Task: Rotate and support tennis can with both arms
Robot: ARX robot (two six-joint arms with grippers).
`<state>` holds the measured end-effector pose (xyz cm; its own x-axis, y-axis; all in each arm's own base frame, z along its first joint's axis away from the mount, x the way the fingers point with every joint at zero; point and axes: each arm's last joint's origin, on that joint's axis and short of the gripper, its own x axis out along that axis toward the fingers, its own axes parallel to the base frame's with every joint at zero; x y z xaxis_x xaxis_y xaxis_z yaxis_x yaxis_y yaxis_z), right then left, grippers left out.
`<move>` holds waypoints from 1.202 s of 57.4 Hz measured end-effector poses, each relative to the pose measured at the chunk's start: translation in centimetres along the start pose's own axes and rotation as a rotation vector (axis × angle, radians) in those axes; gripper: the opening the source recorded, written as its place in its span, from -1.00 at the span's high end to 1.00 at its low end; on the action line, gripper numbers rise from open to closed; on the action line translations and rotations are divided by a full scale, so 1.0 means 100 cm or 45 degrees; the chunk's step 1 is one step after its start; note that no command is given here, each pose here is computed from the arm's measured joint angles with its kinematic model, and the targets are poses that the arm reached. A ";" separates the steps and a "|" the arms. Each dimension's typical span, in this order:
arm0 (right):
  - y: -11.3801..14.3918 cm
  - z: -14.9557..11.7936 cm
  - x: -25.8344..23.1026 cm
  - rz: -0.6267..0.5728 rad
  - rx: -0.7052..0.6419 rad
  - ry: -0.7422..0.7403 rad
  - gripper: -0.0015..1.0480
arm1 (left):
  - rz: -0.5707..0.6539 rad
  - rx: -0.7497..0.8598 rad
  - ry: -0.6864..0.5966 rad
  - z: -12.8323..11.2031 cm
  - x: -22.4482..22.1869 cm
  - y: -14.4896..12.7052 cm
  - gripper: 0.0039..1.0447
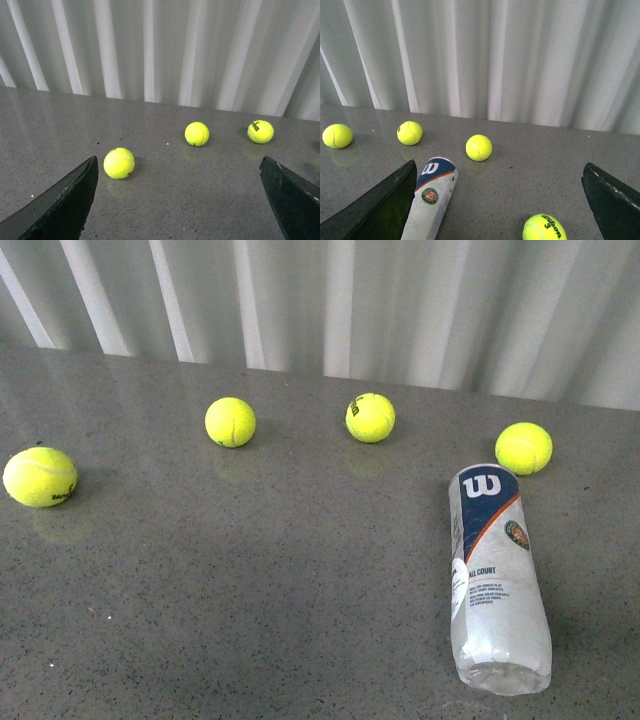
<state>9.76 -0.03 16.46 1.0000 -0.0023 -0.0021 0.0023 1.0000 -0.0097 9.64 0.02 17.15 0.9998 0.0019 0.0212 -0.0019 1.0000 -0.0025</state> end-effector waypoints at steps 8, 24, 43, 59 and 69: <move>0.000 0.000 0.000 0.000 0.000 0.000 -0.86 | 0.000 0.000 0.000 0.000 0.000 0.000 -0.87; -0.012 0.042 0.024 0.054 0.188 0.199 -0.86 | -0.002 0.000 0.000 0.000 0.000 0.000 -0.87; -0.008 0.064 0.212 -0.088 0.308 0.696 -0.86 | 0.000 0.000 0.000 0.000 0.000 0.000 -0.87; 0.053 -0.017 0.270 0.026 0.226 1.354 -0.86 | 0.000 0.000 0.000 0.000 0.000 0.000 -0.87; 0.070 -0.030 0.265 0.045 0.236 1.447 -0.86 | 0.000 0.000 0.000 0.000 0.000 0.000 -0.87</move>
<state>36.26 6.92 13.35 0.4204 0.1123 -0.9004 0.0687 0.9855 0.1550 9.64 0.02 17.16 0.9998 0.0015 0.0216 -0.0015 1.0000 -0.0025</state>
